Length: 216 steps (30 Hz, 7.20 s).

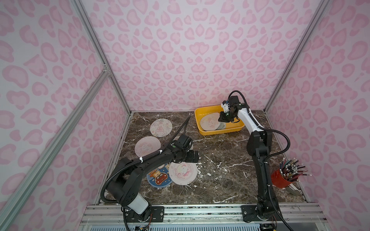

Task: Put the coasters into the storage box
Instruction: Place the coaster in the storage box, then move the coaster to the center of the board, then pick up the coaster from the center of the board.

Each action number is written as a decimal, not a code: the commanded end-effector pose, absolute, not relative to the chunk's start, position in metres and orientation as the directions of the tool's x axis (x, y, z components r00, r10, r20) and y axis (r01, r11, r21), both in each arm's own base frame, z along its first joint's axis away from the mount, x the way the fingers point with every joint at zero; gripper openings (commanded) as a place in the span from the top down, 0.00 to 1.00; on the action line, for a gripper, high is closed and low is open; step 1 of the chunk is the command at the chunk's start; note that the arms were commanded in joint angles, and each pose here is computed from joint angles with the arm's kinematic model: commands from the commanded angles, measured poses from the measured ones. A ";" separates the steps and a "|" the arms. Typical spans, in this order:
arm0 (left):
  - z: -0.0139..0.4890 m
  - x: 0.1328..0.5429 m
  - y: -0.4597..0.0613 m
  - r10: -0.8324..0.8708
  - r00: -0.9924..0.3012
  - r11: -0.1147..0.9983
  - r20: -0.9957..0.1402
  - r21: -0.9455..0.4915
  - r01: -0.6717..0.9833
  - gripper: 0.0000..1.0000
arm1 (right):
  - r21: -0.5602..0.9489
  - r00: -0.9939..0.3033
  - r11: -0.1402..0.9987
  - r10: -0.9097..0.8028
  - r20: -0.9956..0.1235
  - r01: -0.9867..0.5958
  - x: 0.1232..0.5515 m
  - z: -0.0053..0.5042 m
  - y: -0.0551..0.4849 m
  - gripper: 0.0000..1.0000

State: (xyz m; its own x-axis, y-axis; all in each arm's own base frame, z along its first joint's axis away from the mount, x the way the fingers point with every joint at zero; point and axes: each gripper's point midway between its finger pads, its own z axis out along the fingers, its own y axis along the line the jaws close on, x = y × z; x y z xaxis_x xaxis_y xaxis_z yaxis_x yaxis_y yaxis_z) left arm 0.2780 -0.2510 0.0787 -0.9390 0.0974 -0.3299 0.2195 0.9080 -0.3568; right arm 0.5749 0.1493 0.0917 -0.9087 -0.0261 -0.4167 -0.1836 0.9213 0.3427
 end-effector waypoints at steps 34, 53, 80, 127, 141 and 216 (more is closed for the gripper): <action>0.067 0.243 -0.143 -0.067 -0.953 0.987 -0.297 -0.160 -0.020 0.00 | 0.441 -0.886 0.865 -0.010 -0.463 -0.240 0.399 0.145 0.186 0.20; 0.036 0.242 -0.145 -0.081 -0.975 0.973 -0.208 -0.227 -0.032 0.00 | 0.520 -0.921 0.803 -0.088 -0.381 -0.292 0.313 0.104 0.238 0.17; 0.024 0.230 -0.182 -0.005 -0.993 0.961 -0.116 -0.276 0.028 0.01 | 0.512 -0.919 0.809 -0.084 -0.386 -0.289 0.310 0.103 0.233 0.16; 0.021 0.236 -0.236 0.161 -0.979 0.960 -0.124 -0.210 0.185 0.11 | 0.458 -0.970 0.860 -0.153 -0.189 -0.225 0.247 0.029 0.245 0.30; 0.014 0.231 -0.242 0.166 -0.982 0.954 -0.091 -0.238 0.183 0.16 | 0.445 -0.975 0.871 -0.149 -0.165 -0.208 0.243 0.016 0.245 0.48; 0.073 0.252 -0.243 0.083 -0.964 0.919 -0.252 -0.355 0.171 0.01 | 0.442 -0.856 0.856 -0.002 -0.517 -0.269 0.350 0.213 0.199 1.00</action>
State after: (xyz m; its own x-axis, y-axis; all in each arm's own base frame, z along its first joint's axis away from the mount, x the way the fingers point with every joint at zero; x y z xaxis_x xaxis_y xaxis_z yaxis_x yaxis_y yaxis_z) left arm 0.2499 -0.2399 0.0693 -0.9674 0.0906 -0.2367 0.1680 0.9285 -0.3311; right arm 0.3398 0.2066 0.2093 -0.8672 0.0138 -0.4978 -0.2570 0.8438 0.4711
